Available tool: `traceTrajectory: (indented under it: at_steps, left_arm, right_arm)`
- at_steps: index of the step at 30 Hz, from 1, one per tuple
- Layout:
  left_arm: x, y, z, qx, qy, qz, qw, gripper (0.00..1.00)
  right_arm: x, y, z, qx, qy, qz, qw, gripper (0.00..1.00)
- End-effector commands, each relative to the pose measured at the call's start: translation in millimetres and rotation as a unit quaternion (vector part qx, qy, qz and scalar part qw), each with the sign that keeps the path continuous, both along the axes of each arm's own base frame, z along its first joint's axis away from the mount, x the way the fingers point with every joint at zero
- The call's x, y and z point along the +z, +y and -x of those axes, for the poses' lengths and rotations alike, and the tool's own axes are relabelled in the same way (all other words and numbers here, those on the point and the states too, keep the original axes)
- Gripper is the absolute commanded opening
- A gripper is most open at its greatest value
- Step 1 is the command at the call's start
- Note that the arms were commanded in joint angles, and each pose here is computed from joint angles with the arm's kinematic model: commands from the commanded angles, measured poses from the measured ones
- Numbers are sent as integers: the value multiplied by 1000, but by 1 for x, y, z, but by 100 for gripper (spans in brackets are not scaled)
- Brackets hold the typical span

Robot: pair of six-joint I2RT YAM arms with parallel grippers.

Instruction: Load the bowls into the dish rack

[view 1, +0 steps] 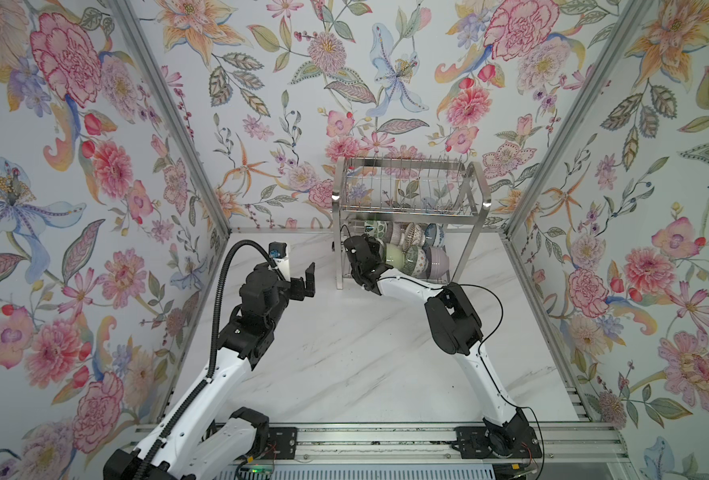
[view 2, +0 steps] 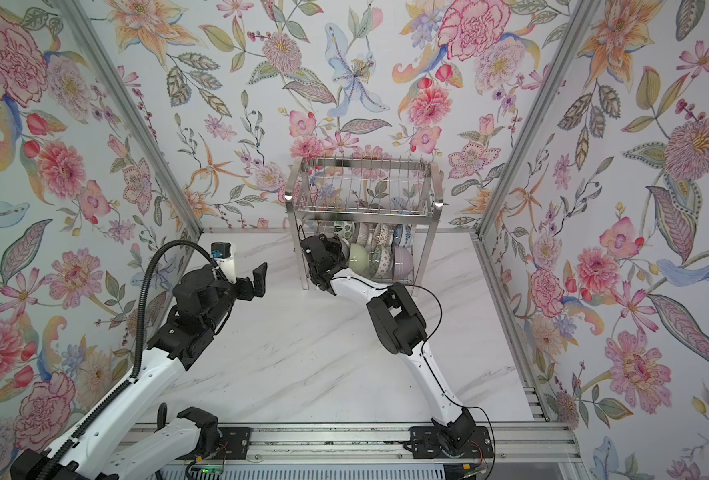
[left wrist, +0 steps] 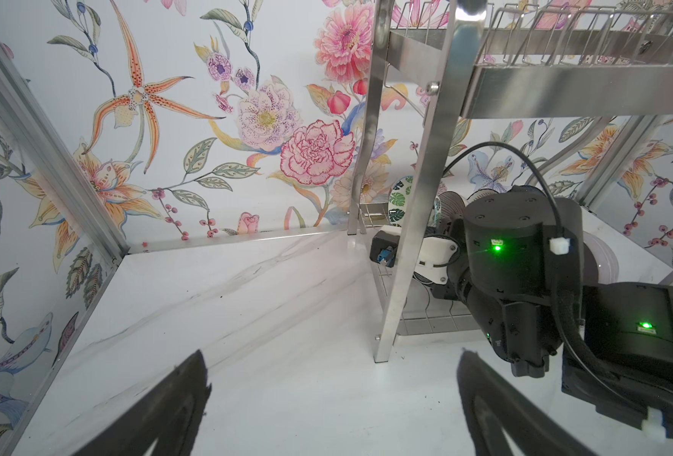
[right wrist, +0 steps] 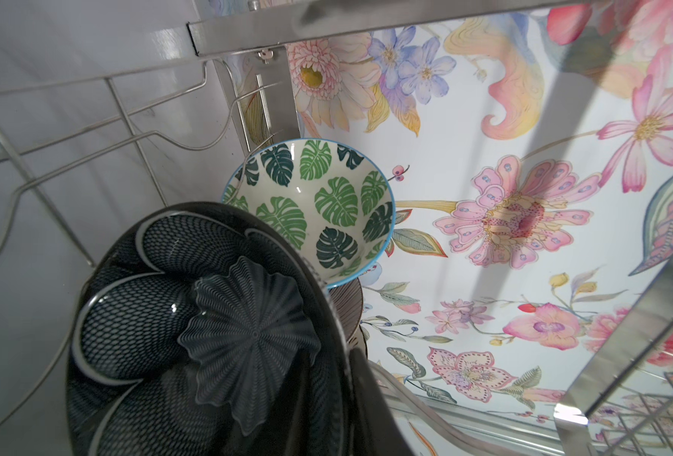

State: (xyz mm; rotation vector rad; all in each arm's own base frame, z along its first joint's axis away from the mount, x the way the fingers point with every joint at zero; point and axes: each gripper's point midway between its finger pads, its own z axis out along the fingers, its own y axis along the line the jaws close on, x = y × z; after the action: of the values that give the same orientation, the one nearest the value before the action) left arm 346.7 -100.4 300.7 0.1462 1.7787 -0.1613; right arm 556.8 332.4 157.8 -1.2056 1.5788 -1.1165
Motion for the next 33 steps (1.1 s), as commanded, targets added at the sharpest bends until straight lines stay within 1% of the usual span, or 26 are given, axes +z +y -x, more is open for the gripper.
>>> traceTrajectory:
  at_steps: [1, 7, 11, 24, 33]
  left_arm:
    - [1, 4, 1, 4, -4, 12, 1000, 99]
    - [-1, 5, 2, 5, -2, 13, 1000, 99]
    - [-2, 5, 3, 4, -1, 13, 1000, 99]
    - [-2, 6, 4, 6, -3, 15, 1000, 99]
    - [-3, 5, 4, 5, -2, 16, 1000, 99]
  right_arm:
    - [24, 3, 10, 6, -6, -16, 1000, 20]
    - [27, 3, 13, 6, -4, -22, 1000, 20]
    - [30, 3, 14, 5, -5, -26, 1000, 24]
    - [35, 1, 19, 5, -6, -38, 999, 24]
    - [28, 8, 29, 24, 5, -35, 999, 24]
